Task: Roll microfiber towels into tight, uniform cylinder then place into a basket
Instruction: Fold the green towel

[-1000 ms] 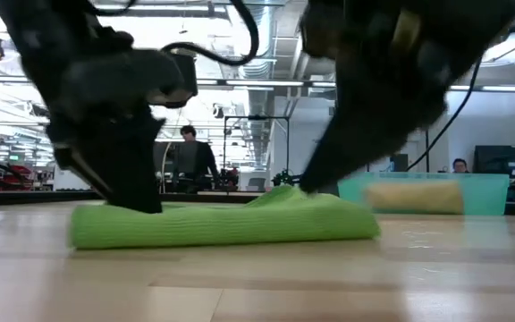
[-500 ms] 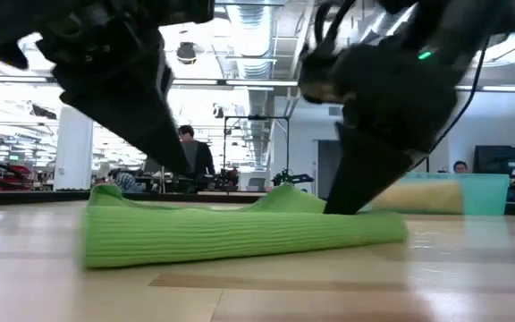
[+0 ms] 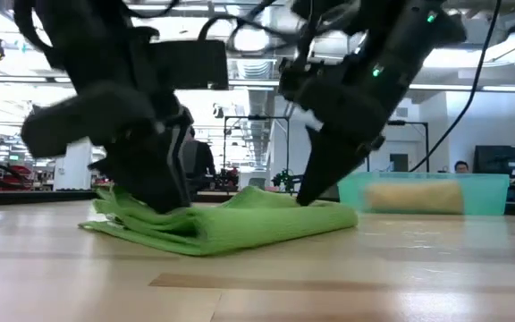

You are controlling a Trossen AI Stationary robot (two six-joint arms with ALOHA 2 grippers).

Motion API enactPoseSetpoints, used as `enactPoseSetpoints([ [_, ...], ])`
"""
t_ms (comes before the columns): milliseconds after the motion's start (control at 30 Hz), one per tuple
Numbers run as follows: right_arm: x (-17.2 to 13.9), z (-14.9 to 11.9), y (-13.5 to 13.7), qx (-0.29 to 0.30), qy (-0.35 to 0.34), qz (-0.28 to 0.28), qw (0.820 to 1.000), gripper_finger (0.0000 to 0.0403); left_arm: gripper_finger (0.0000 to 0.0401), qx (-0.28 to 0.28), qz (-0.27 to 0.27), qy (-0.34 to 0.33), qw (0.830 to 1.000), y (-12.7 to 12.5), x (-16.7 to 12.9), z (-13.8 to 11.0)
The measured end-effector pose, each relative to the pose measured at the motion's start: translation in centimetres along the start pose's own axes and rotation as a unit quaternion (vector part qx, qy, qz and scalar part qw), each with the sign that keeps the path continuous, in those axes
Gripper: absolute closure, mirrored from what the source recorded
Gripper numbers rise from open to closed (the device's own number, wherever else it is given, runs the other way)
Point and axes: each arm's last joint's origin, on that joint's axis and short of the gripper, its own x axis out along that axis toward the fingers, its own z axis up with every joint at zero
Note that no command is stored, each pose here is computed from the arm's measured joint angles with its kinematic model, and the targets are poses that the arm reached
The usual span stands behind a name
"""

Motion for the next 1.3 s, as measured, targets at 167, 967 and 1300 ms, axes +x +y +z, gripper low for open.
enactPoseSetpoints([
  [167, -2.4, -0.3, 1.4, 0.006, -0.023, 0.015, 1.0, 0.0378, 0.0319, -0.008, 0.003, 0.006, 1.0, 0.1, 0.1, -0.3],
  [967, 0.8, -1.7, 1.3, -0.015, 0.002, -0.049, 0.999, 0.0386, 0.0319, -0.098, -0.069, -0.017, 0.993, -2.1, -0.9, -0.3],
  [1300, -1.3, -1.0, 1.0, -0.06, -0.024, -0.068, 0.996, 0.0384, 0.0319, -0.079, -0.049, -0.021, 0.995, -0.9, -0.3, 0.3],
])
